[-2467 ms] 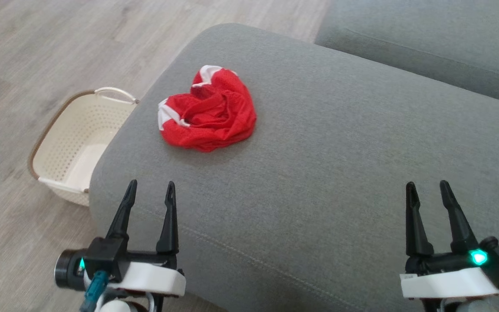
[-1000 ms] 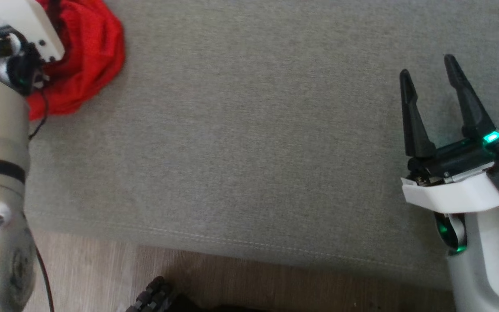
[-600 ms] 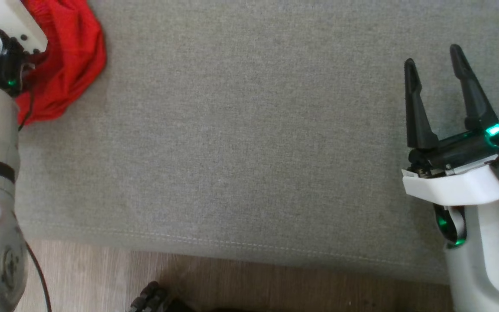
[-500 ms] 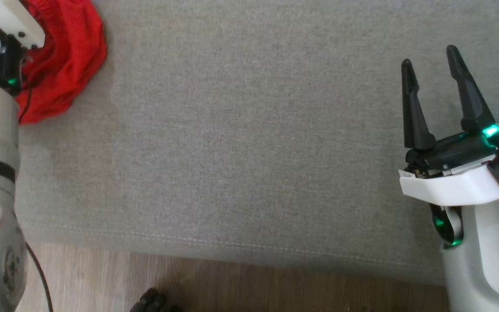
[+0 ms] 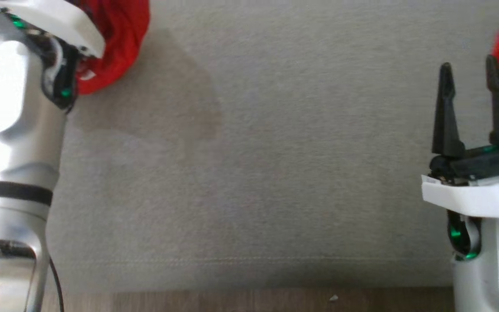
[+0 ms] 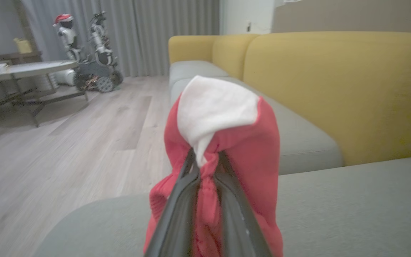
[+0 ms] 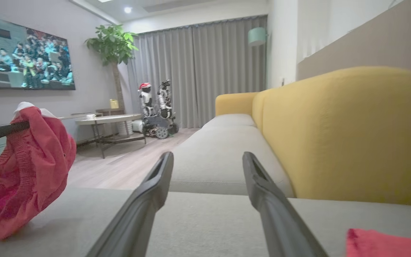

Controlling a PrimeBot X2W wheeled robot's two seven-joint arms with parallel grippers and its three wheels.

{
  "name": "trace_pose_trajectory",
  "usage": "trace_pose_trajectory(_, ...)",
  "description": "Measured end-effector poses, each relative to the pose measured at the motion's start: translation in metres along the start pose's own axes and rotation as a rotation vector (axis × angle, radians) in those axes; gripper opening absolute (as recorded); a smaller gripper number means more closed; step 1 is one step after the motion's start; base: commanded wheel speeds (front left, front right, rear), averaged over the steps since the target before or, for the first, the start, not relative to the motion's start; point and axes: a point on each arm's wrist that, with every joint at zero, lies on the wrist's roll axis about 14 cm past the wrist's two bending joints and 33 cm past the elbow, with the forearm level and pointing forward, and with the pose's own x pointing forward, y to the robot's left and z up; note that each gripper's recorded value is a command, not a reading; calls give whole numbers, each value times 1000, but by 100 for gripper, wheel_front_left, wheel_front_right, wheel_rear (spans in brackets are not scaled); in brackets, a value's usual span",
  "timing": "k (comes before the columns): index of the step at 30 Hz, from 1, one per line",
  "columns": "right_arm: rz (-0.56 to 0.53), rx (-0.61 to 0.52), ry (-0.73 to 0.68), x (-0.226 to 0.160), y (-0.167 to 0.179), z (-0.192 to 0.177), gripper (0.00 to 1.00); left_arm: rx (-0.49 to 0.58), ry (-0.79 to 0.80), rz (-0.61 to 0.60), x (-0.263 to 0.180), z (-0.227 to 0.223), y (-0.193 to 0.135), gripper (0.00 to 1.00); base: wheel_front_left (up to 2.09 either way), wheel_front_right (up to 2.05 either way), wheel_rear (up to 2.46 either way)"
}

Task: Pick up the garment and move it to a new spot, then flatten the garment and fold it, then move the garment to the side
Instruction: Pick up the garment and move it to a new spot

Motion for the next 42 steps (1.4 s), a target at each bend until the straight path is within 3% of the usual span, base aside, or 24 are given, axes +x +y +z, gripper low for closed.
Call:
trace_pose_trajectory(9, -169, -73, -86, -52, -45, 55, 100, 55, -103, -372, 4, 47, -145, 0, 0, 0, 0)
trace_pose_trajectory(17, -285, -121, -118, -93, -71, 82, 100, 157, 17, -741, -51, -8, -282, 0, 0, 0, 0)
trace_pose_trajectory(21, -314, -127, -113, -102, -77, 83, 100, 250, 53, -842, -79, -44, -311, 0, 0, 0, 0)
trace_pose_trajectory(22, -319, -125, -109, -104, -78, 82, 100, 288, 67, -866, -86, -58, -316, 5, 0, 0, 0)
trace_pose_trajectory(23, -321, -124, -102, -104, -78, 80, 100, 307, 74, -878, -92, -70, -319, 45, 0, 0, 0)
trace_pose_trajectory(24, -322, -122, -94, -105, -78, 78, 100, 313, 94, -883, -97, -82, -320, 100, 0, 0, 0)
trace_pose_trajectory(28, -321, -112, -75, -104, -76, 70, 100, 258, 149, -859, -113, -110, -320, 100, 0, 0, 0)
trace_pose_trajectory(33, -293, -77, -43, -104, -64, 56, 100, 79, 109, -752, -116, -86, -317, 100, 0, 0, 0)
trace_pose_trajectory(39, -224, -15, -52, -90, -42, 51, 100, -135, 51, -492, -118, -53, -264, 100, 0, 0, 0)
trace_pose_trajectory(42, -194, 11, -50, -85, -33, 47, 100, -183, -3, -311, -124, -36, -221, 100, 0, 0, 0)
